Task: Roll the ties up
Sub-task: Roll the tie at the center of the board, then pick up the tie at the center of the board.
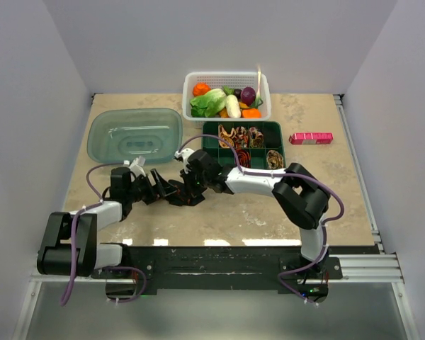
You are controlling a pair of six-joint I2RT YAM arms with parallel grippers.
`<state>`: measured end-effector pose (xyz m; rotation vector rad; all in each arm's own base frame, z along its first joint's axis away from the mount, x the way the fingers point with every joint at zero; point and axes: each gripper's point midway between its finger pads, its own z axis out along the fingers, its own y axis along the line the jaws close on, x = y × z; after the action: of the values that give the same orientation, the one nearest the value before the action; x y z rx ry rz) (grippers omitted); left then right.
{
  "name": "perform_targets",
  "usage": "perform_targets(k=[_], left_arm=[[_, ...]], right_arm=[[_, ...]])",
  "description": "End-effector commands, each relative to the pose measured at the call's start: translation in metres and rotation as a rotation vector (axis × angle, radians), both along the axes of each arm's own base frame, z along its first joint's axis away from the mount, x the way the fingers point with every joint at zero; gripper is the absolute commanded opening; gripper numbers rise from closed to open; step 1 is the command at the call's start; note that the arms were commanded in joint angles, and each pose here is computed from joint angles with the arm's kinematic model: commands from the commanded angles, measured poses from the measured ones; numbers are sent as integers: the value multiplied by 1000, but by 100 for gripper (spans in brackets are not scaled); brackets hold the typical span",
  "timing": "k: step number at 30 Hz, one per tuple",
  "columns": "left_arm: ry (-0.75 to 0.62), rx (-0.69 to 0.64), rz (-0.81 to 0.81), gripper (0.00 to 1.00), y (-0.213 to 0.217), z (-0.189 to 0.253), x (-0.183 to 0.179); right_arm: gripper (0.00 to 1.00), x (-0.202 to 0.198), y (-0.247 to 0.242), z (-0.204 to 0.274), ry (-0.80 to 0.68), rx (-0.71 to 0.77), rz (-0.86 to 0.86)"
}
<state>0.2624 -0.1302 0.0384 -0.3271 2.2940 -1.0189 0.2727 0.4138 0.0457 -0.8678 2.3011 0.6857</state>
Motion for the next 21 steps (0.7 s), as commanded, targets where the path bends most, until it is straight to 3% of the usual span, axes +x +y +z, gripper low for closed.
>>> perform_targets(k=[1, 12, 21], left_arm=[[63, -41, -48, 80, -7, -13, -15], [143, -82, -119, 79, -27, -23, -29], [149, -80, -102, 62, -36, -30, -27]], right_arm=[[0, 2, -18, -5, -21, -44, -25], [0, -6, -26, -20, 9, -52, -31], [0, -5, -24, -12, 2, -35, -35]])
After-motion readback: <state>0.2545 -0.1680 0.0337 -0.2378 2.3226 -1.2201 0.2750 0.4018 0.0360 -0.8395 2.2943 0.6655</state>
